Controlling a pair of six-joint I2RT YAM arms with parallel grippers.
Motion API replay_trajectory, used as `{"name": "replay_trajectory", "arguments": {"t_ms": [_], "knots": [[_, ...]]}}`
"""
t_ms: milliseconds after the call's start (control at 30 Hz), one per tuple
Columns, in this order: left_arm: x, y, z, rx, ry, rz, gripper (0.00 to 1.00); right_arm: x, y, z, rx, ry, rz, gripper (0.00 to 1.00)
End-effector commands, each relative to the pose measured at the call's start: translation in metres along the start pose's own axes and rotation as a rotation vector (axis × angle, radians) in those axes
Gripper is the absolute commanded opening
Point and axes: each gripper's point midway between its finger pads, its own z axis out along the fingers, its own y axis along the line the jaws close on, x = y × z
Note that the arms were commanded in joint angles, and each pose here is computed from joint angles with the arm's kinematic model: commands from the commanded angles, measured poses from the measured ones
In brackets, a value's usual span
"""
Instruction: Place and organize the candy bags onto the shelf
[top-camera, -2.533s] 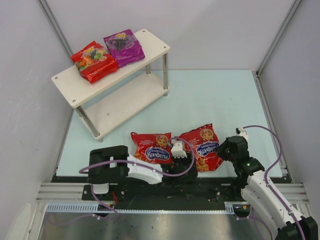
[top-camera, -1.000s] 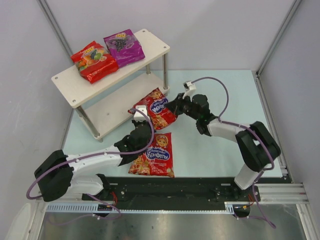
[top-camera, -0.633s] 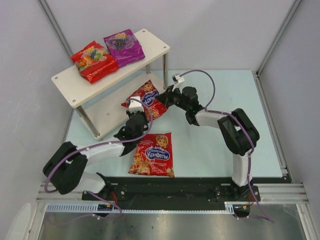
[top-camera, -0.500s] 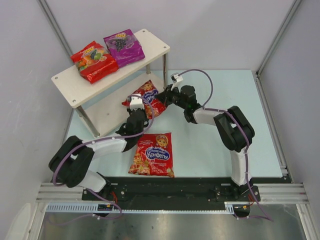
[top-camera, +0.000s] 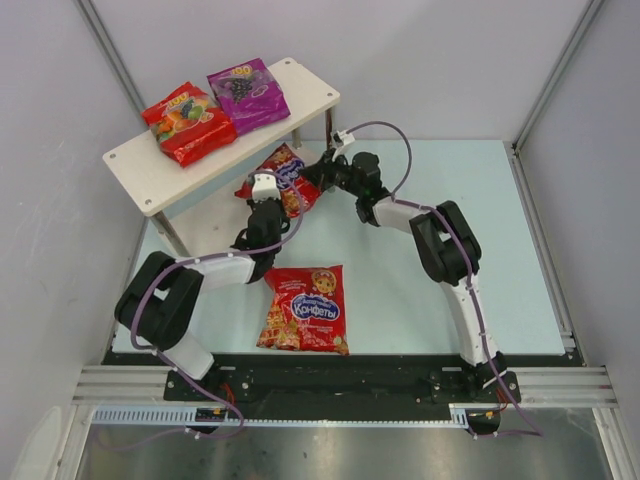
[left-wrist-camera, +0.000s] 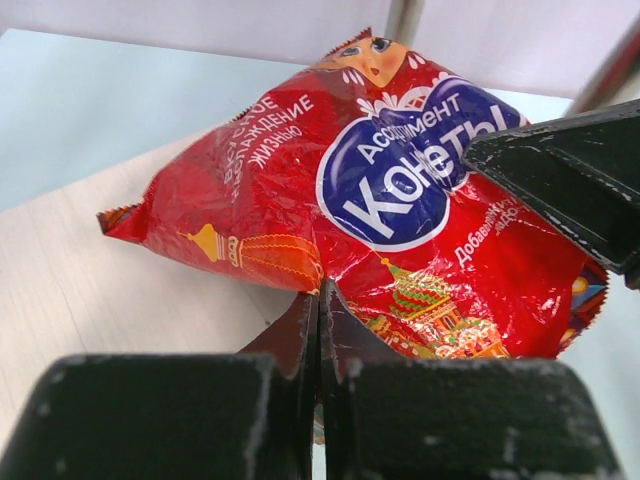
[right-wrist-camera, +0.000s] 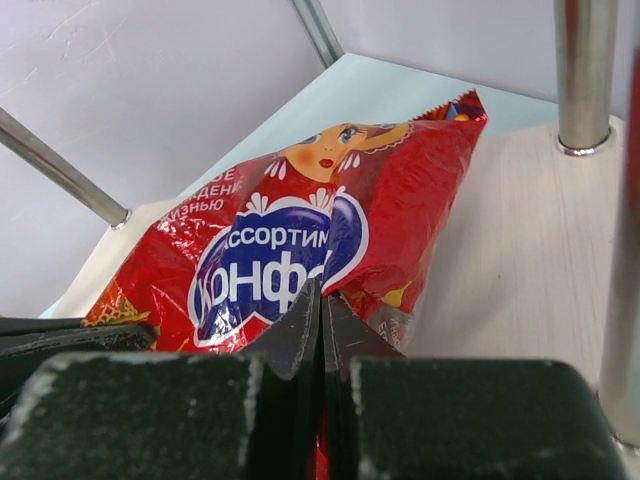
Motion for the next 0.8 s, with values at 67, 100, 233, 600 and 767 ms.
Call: {"name": "replay_trajectory", "arguments": {"t_ms": [67,100,233,600,767], "knots": [[-0.042,0.000,0.024,0.011,-0.129,-0.061,0.00,-0.046,0.020,0.022,-0.099,-0.130,-0.094,0.00],[-0.042,0.004,0.026,0.002,-0.131,-0.064,0.00,-0.040,0.016,0.024,-0.096,-0.123,-0.092,0.00],[-0.039,0.008,0.035,-0.004,-0.129,-0.063,0.00,-0.036,0.008,0.028,-0.089,-0.123,-0.091,0.00],[-0.033,0.019,0.050,-0.035,-0.125,-0.049,0.00,-0.027,-0.003,0.044,-0.104,-0.107,-0.084,0.00],[-0.028,0.025,0.046,-0.047,-0.113,-0.058,0.56,-0.020,-0.002,0.041,-0.112,-0.101,-0.072,0.19]]}}
